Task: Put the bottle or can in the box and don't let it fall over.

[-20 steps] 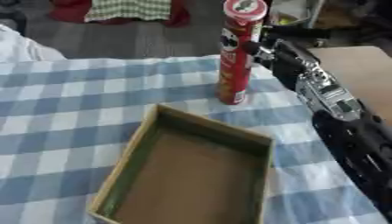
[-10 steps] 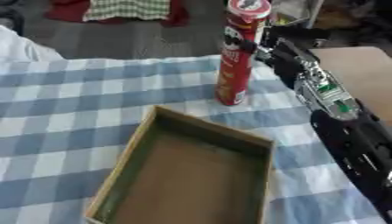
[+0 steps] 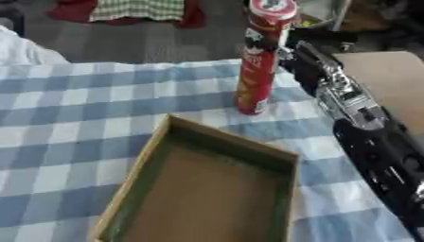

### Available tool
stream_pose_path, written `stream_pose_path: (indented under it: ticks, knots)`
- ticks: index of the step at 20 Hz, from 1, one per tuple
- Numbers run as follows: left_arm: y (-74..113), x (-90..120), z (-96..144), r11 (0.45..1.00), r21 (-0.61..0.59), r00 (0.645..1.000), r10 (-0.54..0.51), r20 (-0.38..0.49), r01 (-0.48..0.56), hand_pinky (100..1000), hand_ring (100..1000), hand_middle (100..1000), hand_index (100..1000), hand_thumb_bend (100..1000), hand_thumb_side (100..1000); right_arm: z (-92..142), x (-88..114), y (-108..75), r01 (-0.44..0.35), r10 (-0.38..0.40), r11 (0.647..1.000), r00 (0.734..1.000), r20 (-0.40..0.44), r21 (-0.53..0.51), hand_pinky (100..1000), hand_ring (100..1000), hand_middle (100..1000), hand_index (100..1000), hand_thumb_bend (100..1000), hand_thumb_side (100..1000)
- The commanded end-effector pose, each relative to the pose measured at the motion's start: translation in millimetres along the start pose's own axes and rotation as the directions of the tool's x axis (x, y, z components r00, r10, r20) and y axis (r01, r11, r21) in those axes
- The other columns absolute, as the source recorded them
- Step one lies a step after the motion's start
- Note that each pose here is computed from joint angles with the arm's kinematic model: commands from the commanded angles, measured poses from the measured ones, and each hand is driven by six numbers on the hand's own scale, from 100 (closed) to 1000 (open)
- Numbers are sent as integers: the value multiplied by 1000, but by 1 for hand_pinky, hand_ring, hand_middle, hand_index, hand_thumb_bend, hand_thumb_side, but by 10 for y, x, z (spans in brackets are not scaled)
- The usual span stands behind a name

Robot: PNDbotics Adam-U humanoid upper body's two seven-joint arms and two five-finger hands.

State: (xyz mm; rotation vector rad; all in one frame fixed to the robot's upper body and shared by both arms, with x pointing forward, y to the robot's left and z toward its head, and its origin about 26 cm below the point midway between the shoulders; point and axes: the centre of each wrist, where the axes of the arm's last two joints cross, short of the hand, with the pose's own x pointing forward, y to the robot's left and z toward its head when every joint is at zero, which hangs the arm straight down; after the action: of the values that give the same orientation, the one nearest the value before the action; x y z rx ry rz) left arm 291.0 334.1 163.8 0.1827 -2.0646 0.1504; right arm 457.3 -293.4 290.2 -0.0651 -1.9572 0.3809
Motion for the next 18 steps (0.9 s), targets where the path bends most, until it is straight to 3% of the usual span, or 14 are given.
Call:
stream_pose_path:
  ticks: [1,9,18]
  knots:
    - [-1,81,-33,1000,-14,999,-13,31,14,1000,1000,891,796,318,664,-19,173,-141,-46,46,999,998,42,-14,991,1000,1000,957,1000,541]
    - [-4,85,-35,1000,-19,999,-15,32,15,1000,1000,891,795,313,664,-23,217,-176,-103,103,995,993,54,-2,995,1000,1000,964,1000,541]
    - [-9,91,-42,1000,-21,999,-13,34,14,1000,1000,891,795,310,666,-53,250,-156,-94,95,995,994,51,-11,990,1000,1000,957,1000,541]
